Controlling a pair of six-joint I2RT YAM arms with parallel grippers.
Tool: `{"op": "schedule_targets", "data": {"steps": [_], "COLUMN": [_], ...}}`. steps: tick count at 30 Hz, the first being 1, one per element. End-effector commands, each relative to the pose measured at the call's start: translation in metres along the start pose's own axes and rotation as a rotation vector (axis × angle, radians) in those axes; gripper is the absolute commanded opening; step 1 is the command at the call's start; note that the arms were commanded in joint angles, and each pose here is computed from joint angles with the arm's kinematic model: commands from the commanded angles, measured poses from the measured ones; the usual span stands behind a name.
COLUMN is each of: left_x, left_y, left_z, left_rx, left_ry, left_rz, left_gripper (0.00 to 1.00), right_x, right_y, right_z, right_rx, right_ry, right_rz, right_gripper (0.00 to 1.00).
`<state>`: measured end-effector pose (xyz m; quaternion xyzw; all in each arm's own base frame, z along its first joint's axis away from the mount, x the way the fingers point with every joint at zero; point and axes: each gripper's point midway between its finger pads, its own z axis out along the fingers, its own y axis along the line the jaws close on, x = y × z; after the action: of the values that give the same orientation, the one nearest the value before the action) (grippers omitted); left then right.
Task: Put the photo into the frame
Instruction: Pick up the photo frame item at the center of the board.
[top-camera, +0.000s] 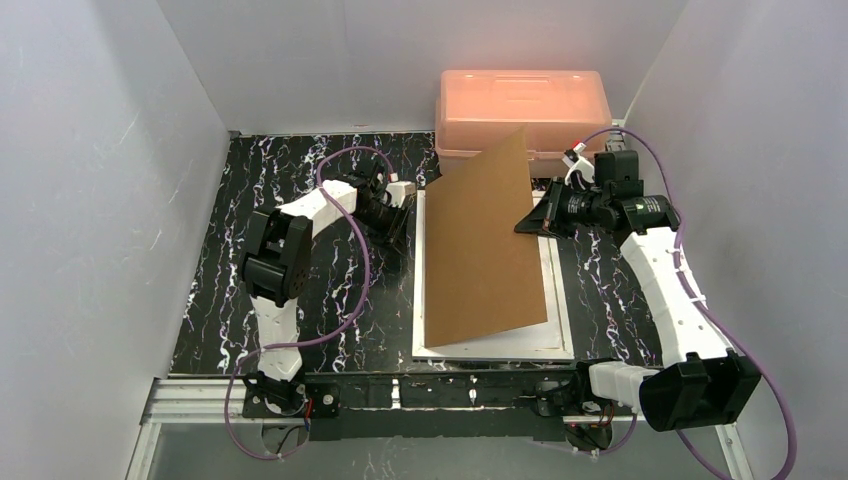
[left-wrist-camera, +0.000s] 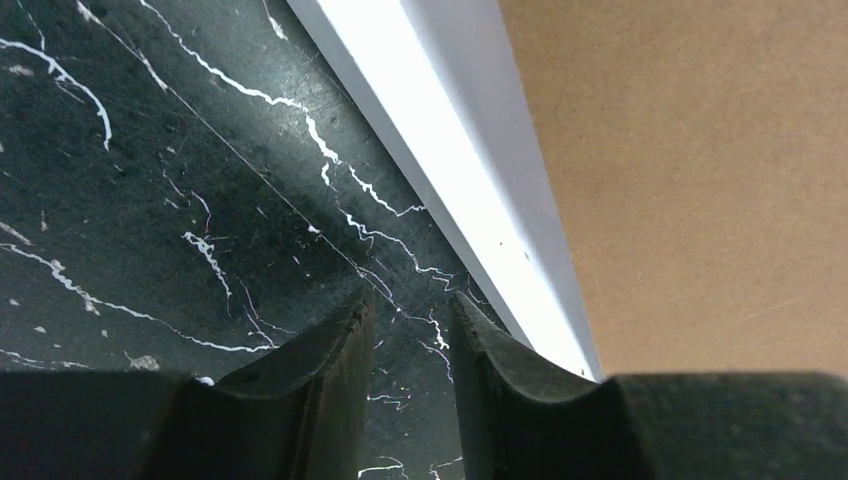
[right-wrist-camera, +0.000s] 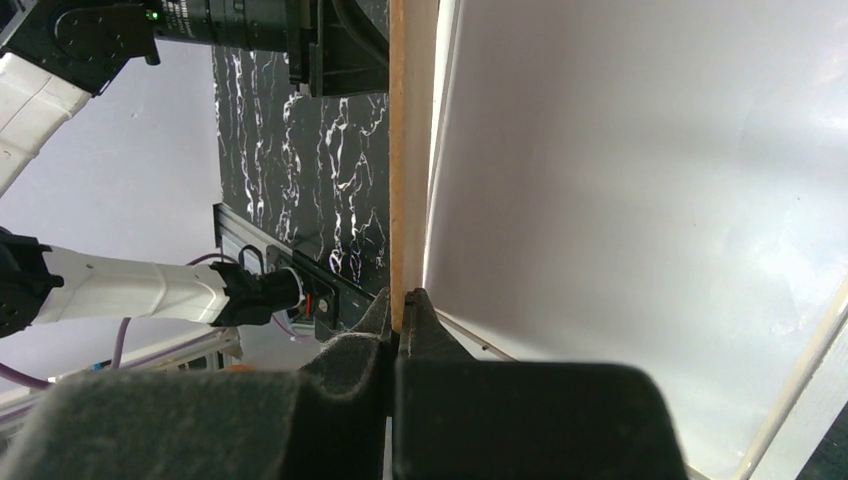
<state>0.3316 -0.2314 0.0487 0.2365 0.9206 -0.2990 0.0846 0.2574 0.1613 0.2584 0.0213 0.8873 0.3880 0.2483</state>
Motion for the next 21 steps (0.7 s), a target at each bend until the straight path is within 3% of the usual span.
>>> {"op": "schedule_targets", "data": {"steps": [1, 21], "left_x": [-0.002, -0.001], "left_y": [-0.009, -0.007], "left_z": [-0.022, -0.024], "left_rx": [-0.01, -0.007], "left_ry": [-0.032, -0.032], "left_rz": [0.035, 0.042], "left_gripper": [0.31, 0.29], "right_x": [-0.012, 0.0], "right_y": [0.017, 0.003], "right_z": [-0.001, 0.008], "right_rx": [-0.099, -0.087], "right_ry": [-0.042, -0.022], "right_rz": [-0.035, -0.003], "right_gripper": [0.01, 0.01]}}
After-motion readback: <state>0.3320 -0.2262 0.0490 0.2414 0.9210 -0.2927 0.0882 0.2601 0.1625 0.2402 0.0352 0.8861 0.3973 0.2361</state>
